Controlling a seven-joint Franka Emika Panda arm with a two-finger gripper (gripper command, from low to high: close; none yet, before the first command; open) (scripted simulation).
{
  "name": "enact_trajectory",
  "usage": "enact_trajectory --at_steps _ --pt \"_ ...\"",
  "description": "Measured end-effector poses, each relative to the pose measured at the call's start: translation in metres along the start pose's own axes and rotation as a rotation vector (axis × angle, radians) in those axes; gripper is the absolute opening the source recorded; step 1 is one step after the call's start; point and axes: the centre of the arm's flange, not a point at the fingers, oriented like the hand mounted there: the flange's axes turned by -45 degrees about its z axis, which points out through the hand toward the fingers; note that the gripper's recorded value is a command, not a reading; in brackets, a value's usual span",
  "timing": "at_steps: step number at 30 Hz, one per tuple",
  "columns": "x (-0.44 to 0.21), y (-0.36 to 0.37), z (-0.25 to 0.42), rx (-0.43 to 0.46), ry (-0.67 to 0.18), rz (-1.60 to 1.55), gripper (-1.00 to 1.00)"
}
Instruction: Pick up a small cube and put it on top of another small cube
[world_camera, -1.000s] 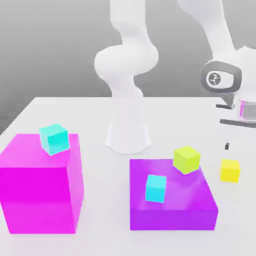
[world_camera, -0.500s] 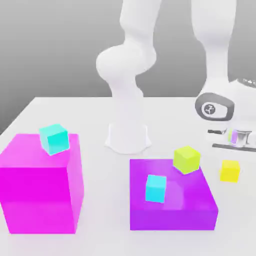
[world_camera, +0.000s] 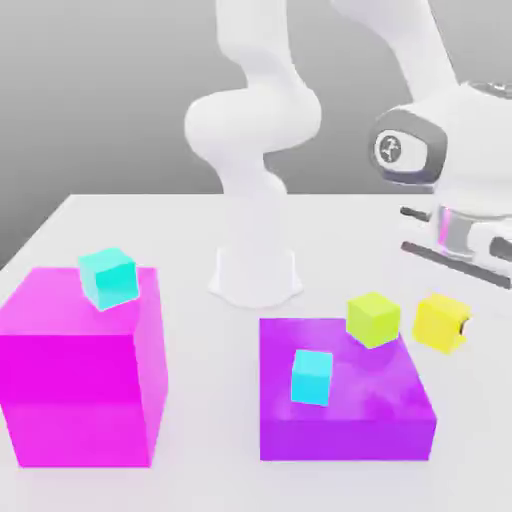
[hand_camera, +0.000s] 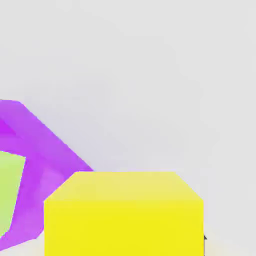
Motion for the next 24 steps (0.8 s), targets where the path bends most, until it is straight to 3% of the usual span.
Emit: enact_trajectory --at_steps 8,16,20,21,24 --pt "-0.172 -0.031 -0.068 0.022 -0.010 0.697 -1.00" --pt "-0.313 -0.147 -0.126 0.066 0.041 1.395 -1.00" --pt "-0.338 -0.185 -0.091 0.080 0.060 1.573 -1.00" --pt "-0.338 -0.187 -0.082 0.081 0.060 1.580 1.00" --pt "-0.338 -0.187 -0.082 0.081 0.060 1.580 1.00"
